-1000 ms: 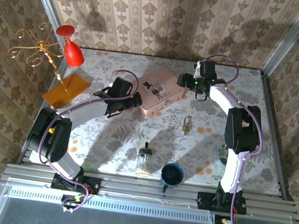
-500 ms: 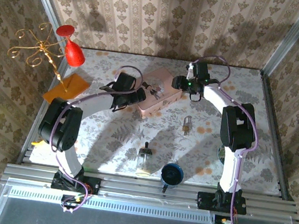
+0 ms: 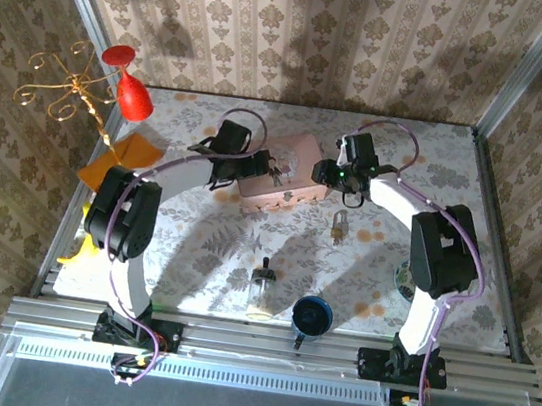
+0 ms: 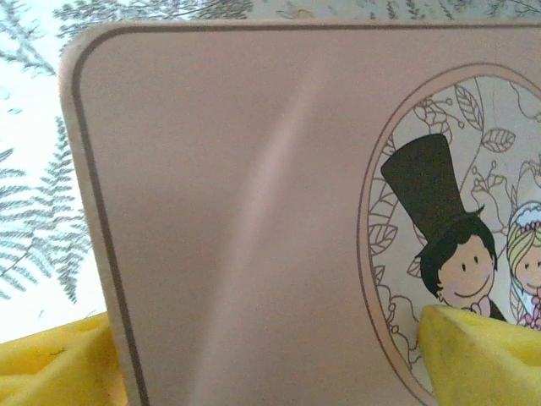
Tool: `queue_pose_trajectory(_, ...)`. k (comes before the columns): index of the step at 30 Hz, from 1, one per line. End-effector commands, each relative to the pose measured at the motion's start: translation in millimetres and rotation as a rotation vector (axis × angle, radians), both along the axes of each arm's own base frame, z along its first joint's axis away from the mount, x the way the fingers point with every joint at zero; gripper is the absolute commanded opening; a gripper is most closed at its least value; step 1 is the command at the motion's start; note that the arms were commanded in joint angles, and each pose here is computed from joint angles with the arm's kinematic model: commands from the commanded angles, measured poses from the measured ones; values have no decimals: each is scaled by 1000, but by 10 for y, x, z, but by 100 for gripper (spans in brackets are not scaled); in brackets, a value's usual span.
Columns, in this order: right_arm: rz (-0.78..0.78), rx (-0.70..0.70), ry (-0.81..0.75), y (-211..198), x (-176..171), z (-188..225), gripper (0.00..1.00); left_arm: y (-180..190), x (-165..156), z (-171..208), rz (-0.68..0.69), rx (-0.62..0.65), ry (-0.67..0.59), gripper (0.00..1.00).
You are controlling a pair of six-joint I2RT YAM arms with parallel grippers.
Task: Unlock a padlock with a key
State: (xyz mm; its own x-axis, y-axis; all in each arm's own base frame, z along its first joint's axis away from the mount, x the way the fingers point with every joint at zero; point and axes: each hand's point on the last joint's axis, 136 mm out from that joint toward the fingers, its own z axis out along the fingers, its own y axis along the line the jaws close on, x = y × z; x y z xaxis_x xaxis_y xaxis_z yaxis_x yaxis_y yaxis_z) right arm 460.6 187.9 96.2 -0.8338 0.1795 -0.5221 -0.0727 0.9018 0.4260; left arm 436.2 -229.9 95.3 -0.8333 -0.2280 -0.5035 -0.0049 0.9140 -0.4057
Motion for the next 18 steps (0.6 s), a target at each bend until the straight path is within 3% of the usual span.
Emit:
queue_pose_trajectory(1,-18,14,-5,44,-166,124,50,-197,51,21,-97,-27,-2,85)
queue_pose_trajectory(11,-92,10,9,-99,-320,60,51,-301,256,26,-135,-30,-28,88)
queue_pose_trajectory(16,-103,11,2,-111,-308,101,58,-361,336,27,-141,-45,-39,89)
queue_pose_trajectory(18,-112,0,4,-138,-315,111,62,-220,447,64,-110,-49,-52,90)
